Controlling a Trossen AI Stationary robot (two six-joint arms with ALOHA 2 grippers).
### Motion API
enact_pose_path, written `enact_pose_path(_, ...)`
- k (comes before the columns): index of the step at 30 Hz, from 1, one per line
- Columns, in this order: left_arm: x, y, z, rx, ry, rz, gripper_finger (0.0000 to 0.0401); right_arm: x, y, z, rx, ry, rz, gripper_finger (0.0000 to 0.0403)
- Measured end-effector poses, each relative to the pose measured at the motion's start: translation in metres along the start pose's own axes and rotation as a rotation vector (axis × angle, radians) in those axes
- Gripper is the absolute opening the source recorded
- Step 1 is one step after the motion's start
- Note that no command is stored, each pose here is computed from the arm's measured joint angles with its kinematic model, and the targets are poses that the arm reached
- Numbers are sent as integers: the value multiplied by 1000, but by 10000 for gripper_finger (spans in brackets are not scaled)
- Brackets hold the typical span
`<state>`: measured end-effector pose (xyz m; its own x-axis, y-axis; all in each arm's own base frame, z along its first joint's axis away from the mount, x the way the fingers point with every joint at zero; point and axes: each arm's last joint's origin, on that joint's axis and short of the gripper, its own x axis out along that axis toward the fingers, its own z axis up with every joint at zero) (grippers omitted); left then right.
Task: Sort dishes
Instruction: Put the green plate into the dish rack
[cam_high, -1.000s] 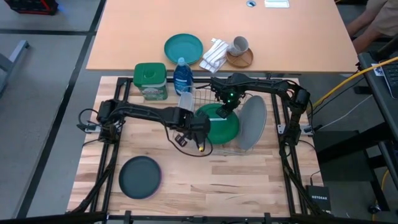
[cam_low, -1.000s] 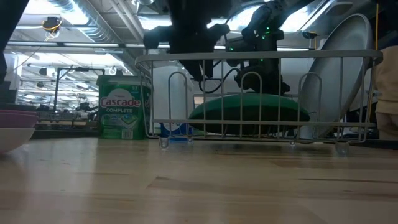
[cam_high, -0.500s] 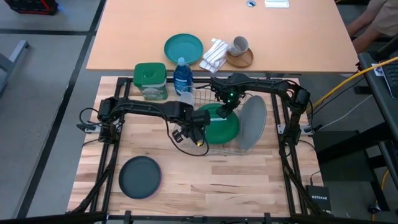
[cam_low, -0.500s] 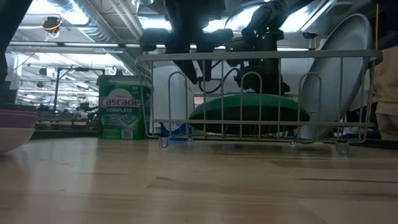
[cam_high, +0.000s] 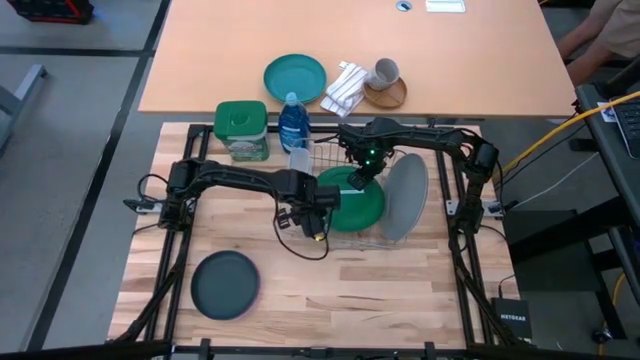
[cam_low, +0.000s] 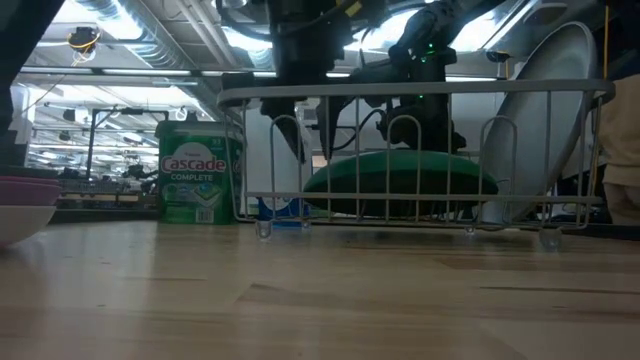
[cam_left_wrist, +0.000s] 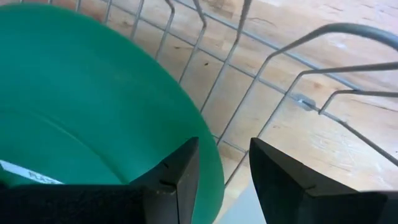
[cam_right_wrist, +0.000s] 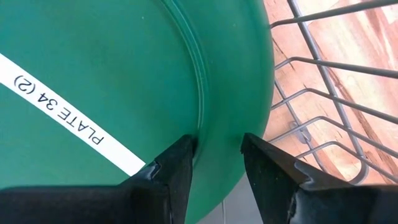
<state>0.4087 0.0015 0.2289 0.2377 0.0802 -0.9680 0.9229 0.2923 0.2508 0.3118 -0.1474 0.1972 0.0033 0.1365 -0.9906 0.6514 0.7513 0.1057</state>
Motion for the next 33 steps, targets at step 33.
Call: enact_pose_path(33, 20, 3, 5, 85, -40, -27, 49, 0, 1, 1, 2, -5, 9, 147)
